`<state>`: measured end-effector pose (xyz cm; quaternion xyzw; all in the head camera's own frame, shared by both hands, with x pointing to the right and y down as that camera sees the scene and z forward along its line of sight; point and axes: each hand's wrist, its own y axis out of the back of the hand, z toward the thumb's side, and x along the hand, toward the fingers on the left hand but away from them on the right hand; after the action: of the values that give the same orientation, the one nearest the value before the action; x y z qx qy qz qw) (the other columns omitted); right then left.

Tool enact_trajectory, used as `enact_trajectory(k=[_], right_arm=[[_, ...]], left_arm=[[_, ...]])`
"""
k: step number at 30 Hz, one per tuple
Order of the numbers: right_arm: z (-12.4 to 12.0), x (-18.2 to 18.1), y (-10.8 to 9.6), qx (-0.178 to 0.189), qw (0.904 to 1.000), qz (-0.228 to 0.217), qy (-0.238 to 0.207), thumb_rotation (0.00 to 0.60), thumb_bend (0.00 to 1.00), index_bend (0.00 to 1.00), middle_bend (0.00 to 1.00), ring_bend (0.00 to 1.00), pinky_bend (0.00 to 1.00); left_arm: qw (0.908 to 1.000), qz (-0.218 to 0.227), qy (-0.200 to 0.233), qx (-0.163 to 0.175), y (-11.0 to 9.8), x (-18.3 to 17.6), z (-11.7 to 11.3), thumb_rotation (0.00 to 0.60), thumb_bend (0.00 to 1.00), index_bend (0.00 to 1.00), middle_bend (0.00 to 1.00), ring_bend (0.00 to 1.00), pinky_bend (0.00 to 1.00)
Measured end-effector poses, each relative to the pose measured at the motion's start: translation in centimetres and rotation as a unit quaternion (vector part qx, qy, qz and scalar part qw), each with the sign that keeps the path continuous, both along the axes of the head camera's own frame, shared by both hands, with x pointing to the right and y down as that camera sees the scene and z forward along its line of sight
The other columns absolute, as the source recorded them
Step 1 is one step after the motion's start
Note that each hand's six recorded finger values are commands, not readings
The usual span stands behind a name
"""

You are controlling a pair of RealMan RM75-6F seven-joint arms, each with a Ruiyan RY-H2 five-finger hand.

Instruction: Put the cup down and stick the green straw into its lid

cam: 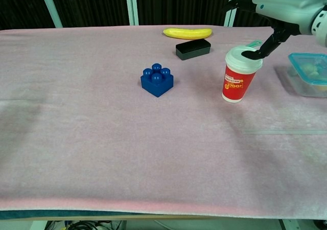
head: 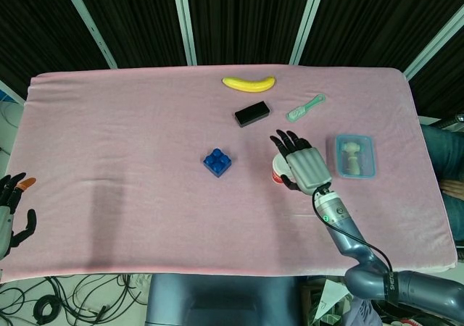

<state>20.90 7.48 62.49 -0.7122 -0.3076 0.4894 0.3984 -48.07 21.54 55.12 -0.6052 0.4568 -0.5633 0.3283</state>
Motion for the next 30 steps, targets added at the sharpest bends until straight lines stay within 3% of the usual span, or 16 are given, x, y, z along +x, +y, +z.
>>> enact_trajectory(k=[11, 18, 24, 30], right_arm=[[-1.4, 2.9, 0.4, 0.002, 0.9995, 0.026, 0.019, 0.6, 0.27, 0.0, 0.0, 0.0, 0.18], [-1.5, 6.1, 3.7, -0.035, 0.9965, 0.052, 0.055, 0.6, 0.27, 0.0, 0.0, 0.0, 0.18], [-0.9, 7.5, 5.6, -0.046, 0.9935, 0.079, 0.068, 0.6, 0.27, 0.0, 0.0, 0.0, 0.18], [0.5, 7.9, 7.4, -0.06, 0.9914, 0.094, 0.069, 0.6, 0.27, 0.12, 0.0, 0.0, 0.18]], left_arm=[[1.0, -0.001, -0.001, 0.004, 0.2, 0.0, -0.2, 0.6, 0.58, 0.2, 0.09, 0.02, 0.0], [1.0, -0.003, 0.0, 0.002, 0.0, 0.0, -0.1, 0.6, 0.58, 0.2, 0.09, 0.02, 0.0], [1.0, -0.006, -0.001, 0.001, -0.1, -0.1, 0.0, 0.6, 0.58, 0.2, 0.09, 0.02, 0.0], [1.0, -0.007, -0.001, 0.0, -0.1, -0.2, 0.0, 0.6, 0.58, 0.2, 0.09, 0.02, 0.0]])
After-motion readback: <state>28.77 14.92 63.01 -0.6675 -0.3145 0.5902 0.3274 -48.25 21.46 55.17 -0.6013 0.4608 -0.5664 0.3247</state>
